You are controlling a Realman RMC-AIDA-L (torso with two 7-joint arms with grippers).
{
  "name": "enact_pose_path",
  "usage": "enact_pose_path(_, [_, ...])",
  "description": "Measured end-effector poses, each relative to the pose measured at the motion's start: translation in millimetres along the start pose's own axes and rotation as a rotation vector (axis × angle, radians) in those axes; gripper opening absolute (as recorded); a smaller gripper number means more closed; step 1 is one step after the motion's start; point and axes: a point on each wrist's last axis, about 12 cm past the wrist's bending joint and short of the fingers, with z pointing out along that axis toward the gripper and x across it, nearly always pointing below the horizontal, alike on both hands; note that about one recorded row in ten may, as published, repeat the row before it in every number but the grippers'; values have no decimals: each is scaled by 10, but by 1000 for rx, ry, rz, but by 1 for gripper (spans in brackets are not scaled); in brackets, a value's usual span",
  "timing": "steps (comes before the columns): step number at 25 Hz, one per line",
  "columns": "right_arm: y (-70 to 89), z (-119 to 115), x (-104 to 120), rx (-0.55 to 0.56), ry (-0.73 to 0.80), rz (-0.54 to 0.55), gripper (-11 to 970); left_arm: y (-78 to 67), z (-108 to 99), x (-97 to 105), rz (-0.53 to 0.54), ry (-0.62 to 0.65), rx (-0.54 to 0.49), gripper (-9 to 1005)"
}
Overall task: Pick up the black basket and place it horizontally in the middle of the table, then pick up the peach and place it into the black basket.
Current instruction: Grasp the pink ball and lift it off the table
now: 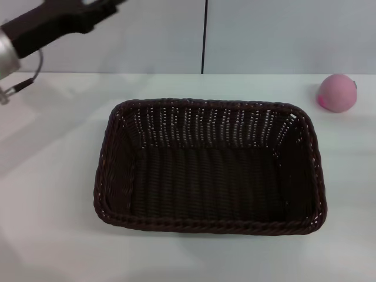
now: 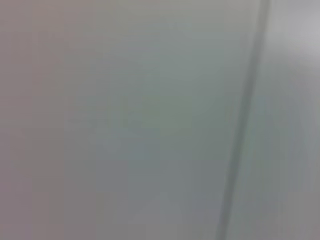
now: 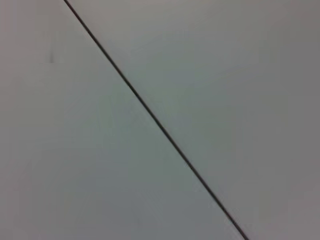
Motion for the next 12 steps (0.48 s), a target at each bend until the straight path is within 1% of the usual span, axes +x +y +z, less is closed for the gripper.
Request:
enact_pose_path(1, [10,11,3,-9,5,-3,487,0,0,0,0,0,0,596])
enact_pose_path(4, [26,35,3,-26,14,-10,487,39,-192,163,-57,-105,-72,596])
enact_pose_path(6, [48,59,1,-51,26,-22,487,30,-295,266,-75,-173,-108,596])
enact_pose_path(7, [64,74,-1,-71,35,-31,487,-5,-384,374,-82,-227,-130,596])
enact_pose_path(8, [81,94,-7,-96,47,-38,487,-5,-384,374,-82,-227,-130,596])
enact_pose_path(9, [100,118,-16,-126,64,-48,487,-21,-424,419,-88,-253,-143,597])
enact_pose_path(10, [141,172,-49,-196,105,-59,487,-45,-482,478,-94,-288,-162,597])
enact_pose_path(11, [141,172,-49,-196,105,-59,487,-54,-508,501,-93,-301,-173,597])
enact_pose_path(12, [172,227,-110,-266,148,-66,488,-79,-577,574,-93,-331,-206,597])
